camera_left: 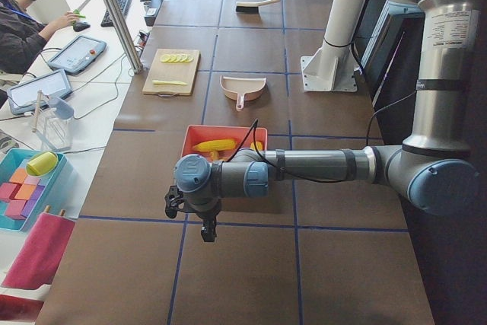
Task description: Sweep and dump trash into bin
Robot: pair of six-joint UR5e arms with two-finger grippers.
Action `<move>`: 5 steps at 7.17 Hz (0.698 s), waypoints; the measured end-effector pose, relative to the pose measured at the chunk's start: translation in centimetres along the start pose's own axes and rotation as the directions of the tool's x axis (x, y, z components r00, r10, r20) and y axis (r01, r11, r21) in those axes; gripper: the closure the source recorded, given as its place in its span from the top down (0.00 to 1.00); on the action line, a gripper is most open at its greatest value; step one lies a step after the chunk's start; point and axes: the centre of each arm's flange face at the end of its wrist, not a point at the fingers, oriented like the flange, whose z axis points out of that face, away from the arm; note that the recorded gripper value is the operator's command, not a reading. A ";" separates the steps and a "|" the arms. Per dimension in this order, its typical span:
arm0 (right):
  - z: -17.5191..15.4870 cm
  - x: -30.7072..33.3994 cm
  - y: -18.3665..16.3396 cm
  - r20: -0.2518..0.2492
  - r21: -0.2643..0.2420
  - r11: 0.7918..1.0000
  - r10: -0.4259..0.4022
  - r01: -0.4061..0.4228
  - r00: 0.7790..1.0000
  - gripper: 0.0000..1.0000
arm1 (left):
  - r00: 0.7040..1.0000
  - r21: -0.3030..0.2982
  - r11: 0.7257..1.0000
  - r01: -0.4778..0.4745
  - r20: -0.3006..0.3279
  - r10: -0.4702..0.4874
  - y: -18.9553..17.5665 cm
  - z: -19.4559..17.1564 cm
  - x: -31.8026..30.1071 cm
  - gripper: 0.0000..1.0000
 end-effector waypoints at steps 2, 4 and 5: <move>-0.5 2.2 0.1 0.000 -0.011 0.998 0.060 -0.060 0.998 1.00 | 1.000 0.003 1.000 -0.001 0.000 0.001 -0.2 -0.2 0.2 1.00; -1.4 3.0 0.3 0.011 -0.059 0.996 0.067 -0.066 0.998 1.00 | 1.000 0.007 1.000 -0.005 0.000 0.005 -0.4 -0.4 0.3 1.00; -2.0 3.2 0.1 0.009 -0.079 0.995 0.055 -0.054 0.998 1.00 | 1.000 0.009 1.000 -0.007 0.000 0.007 -0.5 -0.5 0.4 1.00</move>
